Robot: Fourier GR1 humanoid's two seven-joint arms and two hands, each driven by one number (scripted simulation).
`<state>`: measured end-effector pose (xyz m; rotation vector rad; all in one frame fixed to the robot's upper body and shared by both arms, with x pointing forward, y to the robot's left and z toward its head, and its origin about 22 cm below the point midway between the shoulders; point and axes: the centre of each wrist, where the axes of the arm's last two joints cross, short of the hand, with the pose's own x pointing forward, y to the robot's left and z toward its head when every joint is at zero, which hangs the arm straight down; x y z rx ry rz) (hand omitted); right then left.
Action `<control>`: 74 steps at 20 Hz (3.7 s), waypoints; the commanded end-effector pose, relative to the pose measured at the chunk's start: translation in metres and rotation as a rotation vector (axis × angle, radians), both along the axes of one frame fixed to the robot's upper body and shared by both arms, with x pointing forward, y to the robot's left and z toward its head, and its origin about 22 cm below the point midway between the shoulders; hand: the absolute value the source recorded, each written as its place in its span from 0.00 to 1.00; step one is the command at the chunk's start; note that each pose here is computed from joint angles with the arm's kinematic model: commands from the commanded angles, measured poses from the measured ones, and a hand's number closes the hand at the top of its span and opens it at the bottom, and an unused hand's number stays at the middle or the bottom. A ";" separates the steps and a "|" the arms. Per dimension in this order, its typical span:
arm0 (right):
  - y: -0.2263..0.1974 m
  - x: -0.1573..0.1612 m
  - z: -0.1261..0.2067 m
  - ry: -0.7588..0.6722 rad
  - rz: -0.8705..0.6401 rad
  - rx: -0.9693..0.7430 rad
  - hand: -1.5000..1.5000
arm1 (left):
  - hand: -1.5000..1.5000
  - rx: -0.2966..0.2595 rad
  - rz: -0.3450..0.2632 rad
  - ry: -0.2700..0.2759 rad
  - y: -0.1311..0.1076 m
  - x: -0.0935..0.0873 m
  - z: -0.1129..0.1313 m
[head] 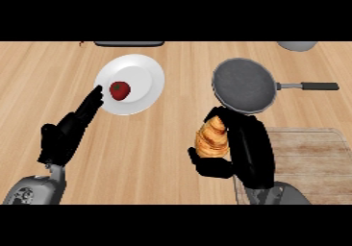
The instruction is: Pick the croissant from the cutting board and place it in the pan
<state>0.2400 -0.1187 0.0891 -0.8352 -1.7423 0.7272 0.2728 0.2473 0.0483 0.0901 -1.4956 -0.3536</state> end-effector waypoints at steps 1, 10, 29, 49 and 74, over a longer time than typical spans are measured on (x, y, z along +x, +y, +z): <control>-0.025 0.045 -0.017 -0.029 -0.037 0.004 1.00 | 0.50 -0.014 -0.003 -0.005 -0.009 -0.002 0.003; -0.061 0.127 -0.049 -0.064 -0.128 -0.038 1.00 | 0.50 0.001 0.002 0.001 0.010 0.009 0.007; -0.135 0.187 -0.066 0.269 -0.286 -0.098 0.00 | 0.50 0.008 -0.046 -0.024 -0.005 0.010 0.014; -0.217 0.172 -0.061 0.101 -0.060 0.674 0.00 | 0.50 0.002 -0.040 -0.029 -0.013 0.007 0.016; -0.298 0.058 -0.156 0.026 0.158 0.712 0.00 | 0.50 -0.029 -0.020 -0.013 0.005 0.001 0.001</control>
